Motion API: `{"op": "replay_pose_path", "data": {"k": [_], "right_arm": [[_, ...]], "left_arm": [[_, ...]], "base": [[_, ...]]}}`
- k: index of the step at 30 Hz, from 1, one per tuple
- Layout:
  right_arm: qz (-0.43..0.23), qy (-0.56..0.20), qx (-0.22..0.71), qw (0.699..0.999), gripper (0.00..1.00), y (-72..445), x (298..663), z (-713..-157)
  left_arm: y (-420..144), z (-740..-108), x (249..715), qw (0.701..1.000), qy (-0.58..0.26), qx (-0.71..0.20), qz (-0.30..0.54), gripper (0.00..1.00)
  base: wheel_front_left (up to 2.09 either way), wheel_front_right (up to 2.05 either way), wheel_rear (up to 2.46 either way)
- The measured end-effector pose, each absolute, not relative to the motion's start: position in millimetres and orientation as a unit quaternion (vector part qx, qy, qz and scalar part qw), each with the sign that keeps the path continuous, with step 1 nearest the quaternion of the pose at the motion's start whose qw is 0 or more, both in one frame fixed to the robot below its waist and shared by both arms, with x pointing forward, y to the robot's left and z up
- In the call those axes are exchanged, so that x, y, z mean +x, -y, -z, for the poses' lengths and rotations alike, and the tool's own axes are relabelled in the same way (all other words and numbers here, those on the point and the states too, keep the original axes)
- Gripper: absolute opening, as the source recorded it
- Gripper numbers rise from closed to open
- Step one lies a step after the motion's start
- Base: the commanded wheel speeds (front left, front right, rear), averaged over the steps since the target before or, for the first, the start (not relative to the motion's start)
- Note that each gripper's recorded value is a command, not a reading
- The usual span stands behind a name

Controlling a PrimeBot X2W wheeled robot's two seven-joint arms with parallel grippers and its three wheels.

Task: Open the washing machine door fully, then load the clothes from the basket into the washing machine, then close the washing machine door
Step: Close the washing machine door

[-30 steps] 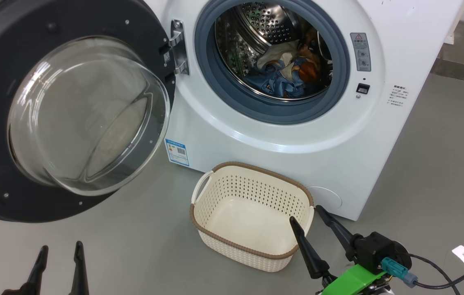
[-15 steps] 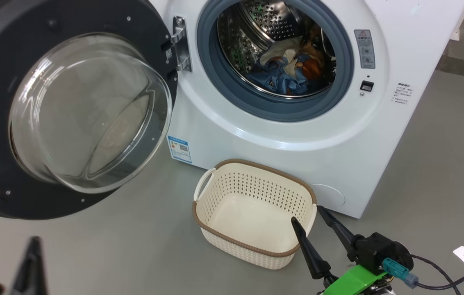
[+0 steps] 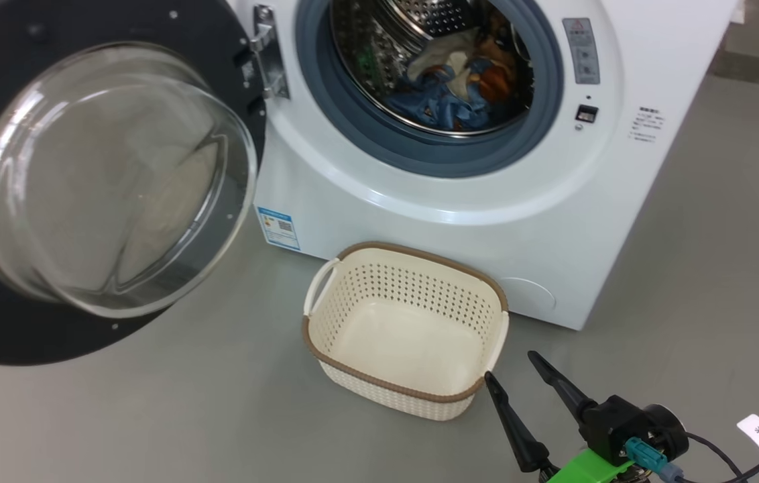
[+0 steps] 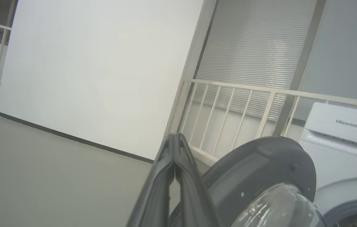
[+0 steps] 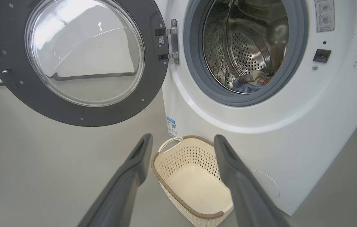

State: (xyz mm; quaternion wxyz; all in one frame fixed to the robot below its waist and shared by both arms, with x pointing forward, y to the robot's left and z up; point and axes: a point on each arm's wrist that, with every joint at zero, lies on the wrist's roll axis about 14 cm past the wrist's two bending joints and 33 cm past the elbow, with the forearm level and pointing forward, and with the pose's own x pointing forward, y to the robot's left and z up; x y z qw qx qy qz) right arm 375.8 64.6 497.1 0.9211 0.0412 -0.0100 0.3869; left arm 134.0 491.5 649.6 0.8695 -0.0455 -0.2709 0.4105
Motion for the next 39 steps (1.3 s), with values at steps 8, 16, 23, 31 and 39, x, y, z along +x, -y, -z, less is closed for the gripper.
{"op": "replay_pose_path", "data": {"k": [8, 16, 23, 31, 39], "right_arm": [[-0.373, -0.005, 0.023, 0.928, 1.00, -43, 382, -481], [-0.363, -0.013, 0.018, 0.932, 1.00, -32, 396, -471], [-0.351, -0.023, 0.017, 0.936, 1.00, -22, 402, -462], [-0.339, -0.019, 0.016, 0.940, 1.00, -14, 411, -462], [-0.332, -0.023, 0.015, 0.943, 1.00, -8, 412, -459]], "left_arm": [[-572, -651, 123, 0.800, 0.314, -0.221, -0.462, 0.00], [-602, -611, 167, 0.718, 0.294, -0.431, -0.461, 0.00], [-603, -577, 198, 0.686, 0.238, -0.509, -0.462, 0.00], [-596, -563, 233, 0.667, 0.209, -0.560, -0.446, 0.00], [-584, -550, 257, 0.670, 0.174, -0.579, -0.430, 0.00]], "base": [[0.00, 0.00, 0.00], [0.00, 0.00, 0.00], [0.00, 0.00, 0.00], [0.00, 0.00, 0.00], [0.00, 0.00, 0.00]]}}
